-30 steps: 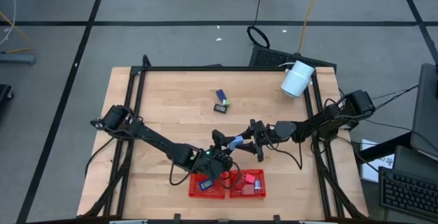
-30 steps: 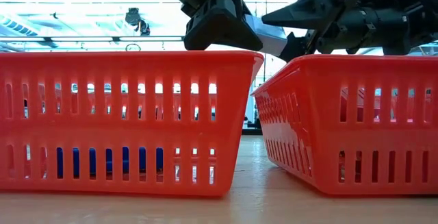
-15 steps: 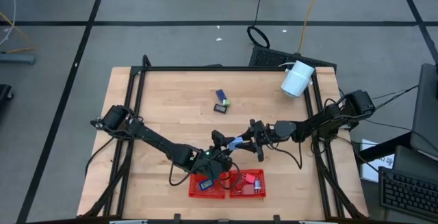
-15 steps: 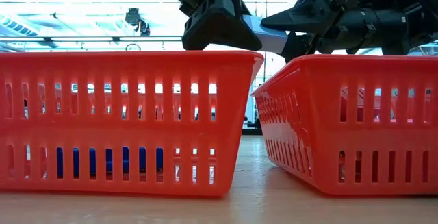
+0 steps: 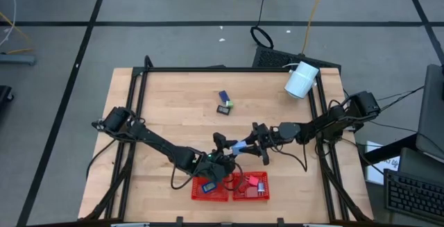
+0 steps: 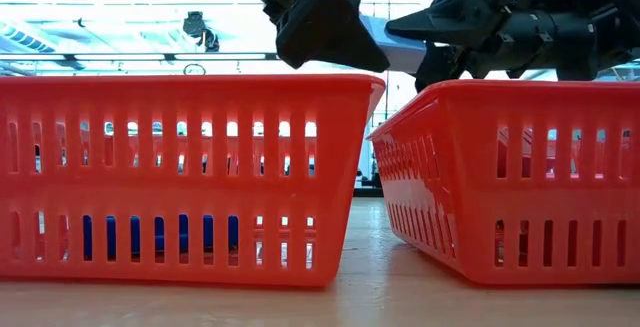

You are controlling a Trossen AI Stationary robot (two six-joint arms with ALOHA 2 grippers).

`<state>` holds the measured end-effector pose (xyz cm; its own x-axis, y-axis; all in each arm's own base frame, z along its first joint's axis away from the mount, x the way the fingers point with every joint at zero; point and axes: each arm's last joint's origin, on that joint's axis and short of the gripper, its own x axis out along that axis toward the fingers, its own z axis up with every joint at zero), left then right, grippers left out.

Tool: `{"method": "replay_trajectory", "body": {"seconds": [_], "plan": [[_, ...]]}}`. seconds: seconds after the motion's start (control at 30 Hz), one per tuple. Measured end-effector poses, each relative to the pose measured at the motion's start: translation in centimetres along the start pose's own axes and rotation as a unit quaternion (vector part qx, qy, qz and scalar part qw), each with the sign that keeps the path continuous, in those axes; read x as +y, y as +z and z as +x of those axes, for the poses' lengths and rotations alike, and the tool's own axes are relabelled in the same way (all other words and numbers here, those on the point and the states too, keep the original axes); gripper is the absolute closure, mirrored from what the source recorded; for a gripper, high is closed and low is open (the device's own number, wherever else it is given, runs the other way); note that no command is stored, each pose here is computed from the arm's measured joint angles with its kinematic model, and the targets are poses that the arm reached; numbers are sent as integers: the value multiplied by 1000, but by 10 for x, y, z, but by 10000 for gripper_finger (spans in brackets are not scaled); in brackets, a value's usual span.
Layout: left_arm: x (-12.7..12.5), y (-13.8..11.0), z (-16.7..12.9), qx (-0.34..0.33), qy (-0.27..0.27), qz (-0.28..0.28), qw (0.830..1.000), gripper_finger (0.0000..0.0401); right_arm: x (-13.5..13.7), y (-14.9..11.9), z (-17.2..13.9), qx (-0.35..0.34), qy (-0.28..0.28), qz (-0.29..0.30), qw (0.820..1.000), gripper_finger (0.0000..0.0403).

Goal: Pick & Place Office items
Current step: Put the light blue charger adapter into the right red bin

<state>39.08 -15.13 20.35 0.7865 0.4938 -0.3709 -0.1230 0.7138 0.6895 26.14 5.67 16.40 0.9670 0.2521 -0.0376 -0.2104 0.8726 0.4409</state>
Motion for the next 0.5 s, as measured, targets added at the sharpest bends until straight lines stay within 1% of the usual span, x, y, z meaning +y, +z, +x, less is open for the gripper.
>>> {"method": "replay_trajectory", "body": {"seconds": [0.1, 0.27, 0.4, 0.5], "plan": [[0, 1, -1, 0, 7, 18, 1000, 135, 0, 0, 0, 3, 8, -4, 1000, 282], [1, 0, -2, 13, 42, 25, 999, 117, -1, 1, 0, 2, 10, -3, 1000, 282], [1, 0, -3, 14, 47, 26, 998, 108, -3, 2, 0, 2, 9, -1, 1000, 282], [2, 1, -4, 13, 48, 25, 998, 109, -1, 6, -3, -3, 13, 0, 1000, 282]]}}
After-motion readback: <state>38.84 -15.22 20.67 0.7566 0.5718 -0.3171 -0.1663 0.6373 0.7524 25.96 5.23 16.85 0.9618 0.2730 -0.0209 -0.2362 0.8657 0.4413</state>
